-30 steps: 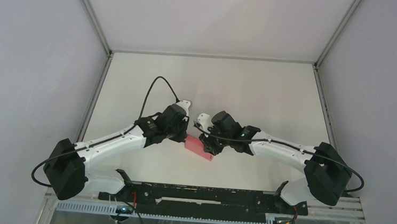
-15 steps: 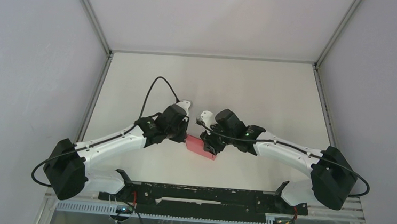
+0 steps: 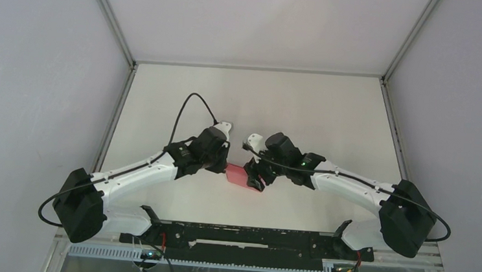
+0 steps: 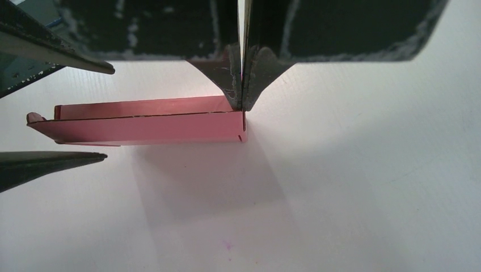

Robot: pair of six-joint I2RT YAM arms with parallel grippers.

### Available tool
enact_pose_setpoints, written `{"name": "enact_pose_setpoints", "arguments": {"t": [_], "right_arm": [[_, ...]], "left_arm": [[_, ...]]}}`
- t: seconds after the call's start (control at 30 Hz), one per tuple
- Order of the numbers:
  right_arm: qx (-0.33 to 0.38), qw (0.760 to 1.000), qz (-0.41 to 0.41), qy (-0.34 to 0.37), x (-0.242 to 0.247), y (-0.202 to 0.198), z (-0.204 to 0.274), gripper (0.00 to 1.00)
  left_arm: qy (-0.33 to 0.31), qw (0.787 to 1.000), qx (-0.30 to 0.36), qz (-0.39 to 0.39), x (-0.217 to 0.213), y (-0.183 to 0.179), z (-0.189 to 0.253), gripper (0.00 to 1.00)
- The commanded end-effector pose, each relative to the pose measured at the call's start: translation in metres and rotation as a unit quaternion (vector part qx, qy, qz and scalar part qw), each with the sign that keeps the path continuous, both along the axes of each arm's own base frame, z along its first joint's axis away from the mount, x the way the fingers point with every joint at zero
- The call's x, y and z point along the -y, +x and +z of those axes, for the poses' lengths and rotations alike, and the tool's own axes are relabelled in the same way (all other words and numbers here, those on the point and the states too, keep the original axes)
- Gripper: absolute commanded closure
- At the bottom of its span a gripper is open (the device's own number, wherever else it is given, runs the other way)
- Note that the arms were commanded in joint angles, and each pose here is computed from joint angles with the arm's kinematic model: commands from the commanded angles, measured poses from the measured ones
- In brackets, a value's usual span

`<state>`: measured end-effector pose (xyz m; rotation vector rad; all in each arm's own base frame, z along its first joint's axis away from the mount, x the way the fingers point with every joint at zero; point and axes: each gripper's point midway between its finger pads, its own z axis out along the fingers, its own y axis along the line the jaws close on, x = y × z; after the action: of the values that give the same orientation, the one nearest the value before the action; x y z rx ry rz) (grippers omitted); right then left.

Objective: Fold the paper box
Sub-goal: Close the paper box at the center of the board.

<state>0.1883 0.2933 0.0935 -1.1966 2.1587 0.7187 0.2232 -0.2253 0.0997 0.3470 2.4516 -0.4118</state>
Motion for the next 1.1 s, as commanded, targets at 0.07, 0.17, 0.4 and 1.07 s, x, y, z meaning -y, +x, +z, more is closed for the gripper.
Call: {"name": "enact_pose_setpoints", "arguments": {"t": [0.07, 0.17, 0.4, 1.07], "right_arm": [[0.019, 0.998, -0.036, 0.044, 0.001, 0.015, 0.023, 0.26], [0.021, 0.998, -0.055, 0.038, 0.006, 0.021, 0.021, 0.25], [0.036, 0.994, -0.102, 0.035, 0.022, 0.032, 0.023, 0.25], [0.085, 0.965, -0.244, 0.04, 0.07, 0.019, 0.039, 0.48]], "left_arm": [[-0.004, 1.0, -0.004, 0.001, 0.003, -0.004, -0.003, 0.97], [-0.006, 1.0, -0.004, 0.001, 0.004, -0.004, -0.001, 0.97], [-0.005, 1.0, -0.003, 0.002, 0.008, -0.004, 0.002, 0.97], [0.014, 1.0, -0.002, 0.014, 0.013, -0.01, 0.009, 0.97]]}}
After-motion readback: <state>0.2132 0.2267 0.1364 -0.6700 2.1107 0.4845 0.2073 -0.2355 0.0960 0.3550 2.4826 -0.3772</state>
